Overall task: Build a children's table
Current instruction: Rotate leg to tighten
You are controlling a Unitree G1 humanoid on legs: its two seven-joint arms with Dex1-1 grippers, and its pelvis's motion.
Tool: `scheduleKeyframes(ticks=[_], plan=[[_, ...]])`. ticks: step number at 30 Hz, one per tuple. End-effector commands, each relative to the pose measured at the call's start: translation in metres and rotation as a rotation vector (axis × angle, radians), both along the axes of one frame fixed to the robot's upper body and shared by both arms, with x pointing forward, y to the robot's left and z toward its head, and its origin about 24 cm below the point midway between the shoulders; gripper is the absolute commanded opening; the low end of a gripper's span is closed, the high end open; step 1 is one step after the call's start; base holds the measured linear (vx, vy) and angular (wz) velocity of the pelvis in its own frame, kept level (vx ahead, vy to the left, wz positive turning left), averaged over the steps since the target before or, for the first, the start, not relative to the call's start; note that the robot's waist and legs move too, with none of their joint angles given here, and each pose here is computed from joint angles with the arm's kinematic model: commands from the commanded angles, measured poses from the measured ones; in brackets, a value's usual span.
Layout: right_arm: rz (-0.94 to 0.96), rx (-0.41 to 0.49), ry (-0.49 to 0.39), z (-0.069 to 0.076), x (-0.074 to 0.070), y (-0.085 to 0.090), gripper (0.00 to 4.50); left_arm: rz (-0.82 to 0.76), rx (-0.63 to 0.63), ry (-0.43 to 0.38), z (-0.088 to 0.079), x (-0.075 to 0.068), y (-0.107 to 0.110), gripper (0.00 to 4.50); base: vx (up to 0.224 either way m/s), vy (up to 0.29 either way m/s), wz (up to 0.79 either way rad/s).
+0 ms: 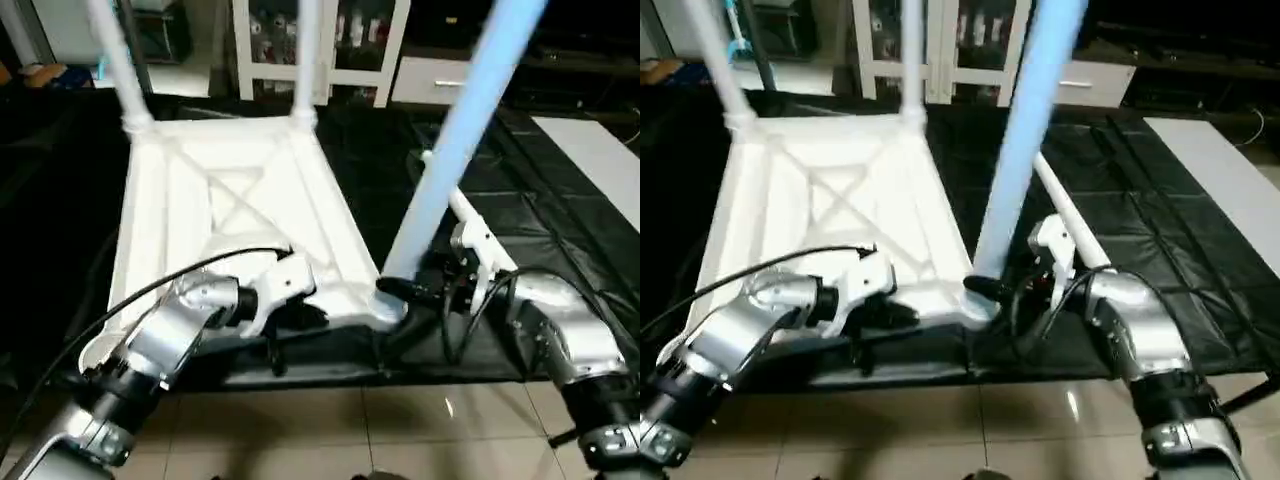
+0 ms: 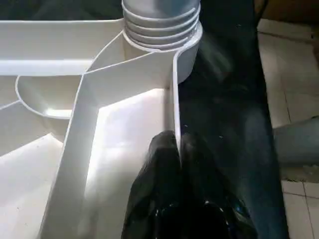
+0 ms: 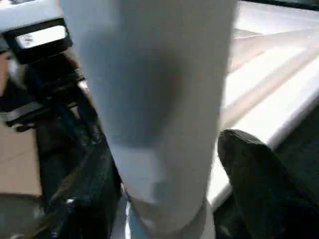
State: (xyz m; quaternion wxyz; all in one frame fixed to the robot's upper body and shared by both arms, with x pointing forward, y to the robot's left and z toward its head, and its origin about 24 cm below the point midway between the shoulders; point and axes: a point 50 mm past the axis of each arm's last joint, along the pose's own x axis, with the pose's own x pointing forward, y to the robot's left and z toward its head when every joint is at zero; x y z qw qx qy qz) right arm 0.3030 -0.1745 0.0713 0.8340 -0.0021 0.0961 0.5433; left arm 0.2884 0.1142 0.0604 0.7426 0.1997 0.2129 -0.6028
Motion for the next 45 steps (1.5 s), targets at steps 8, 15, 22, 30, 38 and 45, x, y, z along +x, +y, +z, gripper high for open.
scheduleKeyframes(ticks=[8,15,22,30,38,45], plan=[[0.098,-0.044,0.024,0.005,0.001,-0.007,2.11,-0.091,0.004,0.052,-0.005,-0.011,-0.006,0.0,0.0,0.0,0.0],[-0.057,-0.093,0.016,-0.006,0.011,-0.006,1.93,0.038,0.03,0.06,-0.009,-0.003,-0.005,0.0,0.0,0.0,0.0],[-0.923,-0.196,0.129,-0.048,0.033,-0.007,1.86,0.693,0.007,-0.033,-0.005,0.044,-0.007,0.0,-0.024,0.004,-0.04],[-1.15,-0.105,0.105,-0.049,0.041,0.05,1.86,0.71,-0.057,-0.12,0.006,0.053,-0.033,0.0,0.0,0.0,0.0],[-0.68,0.089,-0.013,-0.019,0.036,0.081,2.58,0.662,0.017,-0.168,0.004,0.05,-0.022,0.0,0.0,0.0,0.0],[-0.435,0.049,-0.033,-0.009,0.024,0.043,3.12,0.327,-0.017,-0.08,-0.003,0.025,-0.012,0.0,0.01,-0.005,-0.02]])
